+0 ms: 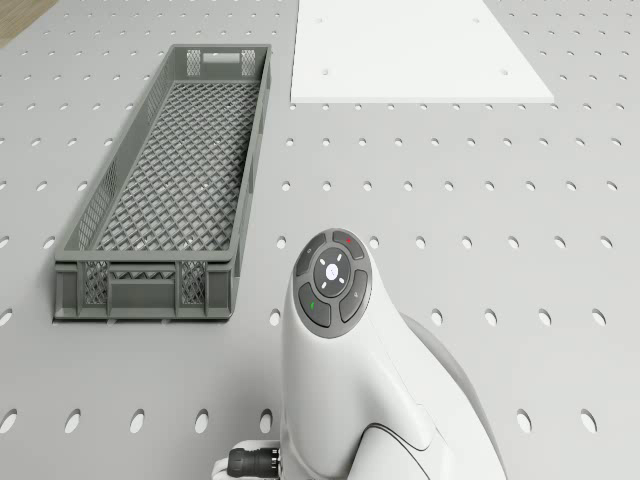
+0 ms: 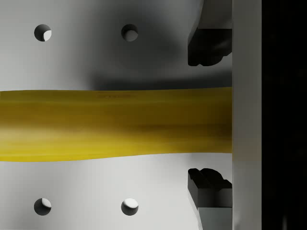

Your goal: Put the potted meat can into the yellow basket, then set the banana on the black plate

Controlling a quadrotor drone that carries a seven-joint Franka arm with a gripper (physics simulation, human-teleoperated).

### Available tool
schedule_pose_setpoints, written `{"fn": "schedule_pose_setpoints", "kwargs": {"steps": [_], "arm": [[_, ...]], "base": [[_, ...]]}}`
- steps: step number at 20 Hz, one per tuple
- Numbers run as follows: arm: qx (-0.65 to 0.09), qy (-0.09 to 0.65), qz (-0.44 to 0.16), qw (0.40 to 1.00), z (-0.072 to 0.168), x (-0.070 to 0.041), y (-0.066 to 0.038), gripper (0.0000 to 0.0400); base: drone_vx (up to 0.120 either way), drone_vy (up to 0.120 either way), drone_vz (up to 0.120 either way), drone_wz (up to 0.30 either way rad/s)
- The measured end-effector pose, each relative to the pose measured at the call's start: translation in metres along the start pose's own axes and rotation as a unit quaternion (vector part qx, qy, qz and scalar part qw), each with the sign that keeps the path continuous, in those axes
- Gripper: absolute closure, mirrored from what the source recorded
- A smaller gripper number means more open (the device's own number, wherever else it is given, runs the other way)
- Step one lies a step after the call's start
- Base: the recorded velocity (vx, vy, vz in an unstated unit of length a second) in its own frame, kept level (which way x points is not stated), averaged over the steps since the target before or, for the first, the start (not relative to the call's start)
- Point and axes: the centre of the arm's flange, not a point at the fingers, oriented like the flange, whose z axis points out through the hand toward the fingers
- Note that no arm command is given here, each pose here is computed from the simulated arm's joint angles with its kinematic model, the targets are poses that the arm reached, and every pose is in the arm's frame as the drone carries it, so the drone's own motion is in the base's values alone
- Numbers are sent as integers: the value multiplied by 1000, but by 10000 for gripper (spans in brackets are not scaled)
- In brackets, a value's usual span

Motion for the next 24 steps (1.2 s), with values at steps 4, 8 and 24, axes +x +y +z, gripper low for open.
{"fn": "schedule_pose_setpoints", "kwargs": {"steps": [4, 8, 24], "arm": [[0, 0, 0, 1000, 0, 1, -1, 206], [-1, 2, -5, 1000, 0, 2, -1, 210], [-1, 3, -13, 1000, -49, 2, -1, 207]], "base": [[0, 0, 0, 0], [0, 0, 0, 0], [-42, 43, 60, 0]]}}
